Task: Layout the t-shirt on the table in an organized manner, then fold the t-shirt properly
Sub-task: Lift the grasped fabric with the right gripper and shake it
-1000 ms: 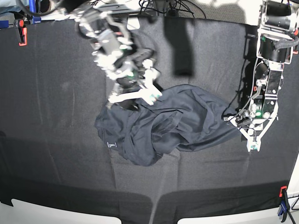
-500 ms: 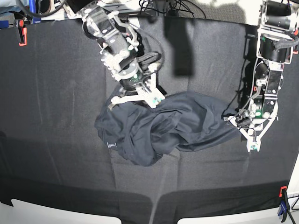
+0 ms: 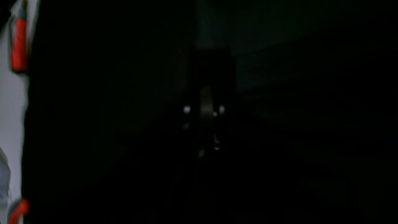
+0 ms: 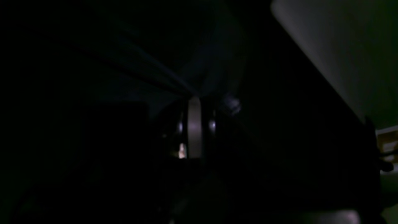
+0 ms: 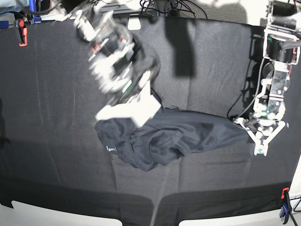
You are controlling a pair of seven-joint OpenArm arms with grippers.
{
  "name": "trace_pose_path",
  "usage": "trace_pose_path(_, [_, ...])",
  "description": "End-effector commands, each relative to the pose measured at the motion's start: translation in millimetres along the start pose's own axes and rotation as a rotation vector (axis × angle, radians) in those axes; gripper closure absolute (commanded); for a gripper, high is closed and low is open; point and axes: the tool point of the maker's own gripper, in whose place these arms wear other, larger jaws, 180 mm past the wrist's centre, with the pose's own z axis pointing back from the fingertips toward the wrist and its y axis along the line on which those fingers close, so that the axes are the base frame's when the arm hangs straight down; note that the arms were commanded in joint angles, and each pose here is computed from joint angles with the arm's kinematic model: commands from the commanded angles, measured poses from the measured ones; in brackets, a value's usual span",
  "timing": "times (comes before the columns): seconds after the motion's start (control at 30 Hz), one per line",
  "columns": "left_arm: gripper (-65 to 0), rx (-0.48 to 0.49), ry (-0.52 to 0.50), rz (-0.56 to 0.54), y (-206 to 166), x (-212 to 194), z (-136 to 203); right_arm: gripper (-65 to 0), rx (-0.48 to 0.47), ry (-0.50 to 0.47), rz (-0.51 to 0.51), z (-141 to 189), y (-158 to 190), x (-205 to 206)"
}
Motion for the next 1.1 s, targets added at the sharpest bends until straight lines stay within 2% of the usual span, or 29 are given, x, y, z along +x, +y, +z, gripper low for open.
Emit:
trace_pose_path(0.0, [0.0, 0.029, -0.075, -0.024, 15, 27, 1, 0.0, -0.11, -0.058, -0.041, -1, -38, 21])
trace_pose_path(0.17, [0.0, 0.02, -0.177, -0.009, 13, 47, 4, 0.0, -0.178, -0.156, -0.163, -9, -100, 60])
trace_pose_path(0.27, [0.0, 0.025, -0.204, -0.004, 15, 60, 4, 0.0, -0.161, -0.204, -0.193, -10, -119, 82])
trace_pose_path(0.33, [0.0, 0.029, -0.202, 0.002, 18, 68, 3, 0.0, -0.103, -0.199, -0.216, -13, -117, 90])
trace_pose_path(0.47, [0.0, 0.022, -0.176, 0.024, 19, 71, 2, 0.0, 0.126, -0.151, -0.166, -14, -70, 85])
trace_pose_path(0.6, [0.0, 0.02, -0.164, 0.021, 17, 64, 2, 0.0, 0.271, -0.074, -0.008, -8, -17, 62])
trace_pose_path(0.87, [0.0, 0.018, -0.143, 0.02, 16, 56, 2, 0.0, 0.395, -0.035, 0.136, 35, 65, 33])
trace_pose_path(0.97, [0.0, 0.018, -0.143, 0.02, 16, 56, 2, 0.0, 0.428, 0.021, 0.187, 50, 84, 5])
trace_pose_path(1.07, [0.0, 0.018, -0.143, 0.02, 16, 56, 2, 0.0, 0.431, 0.104, 0.26, 61, 89, -33])
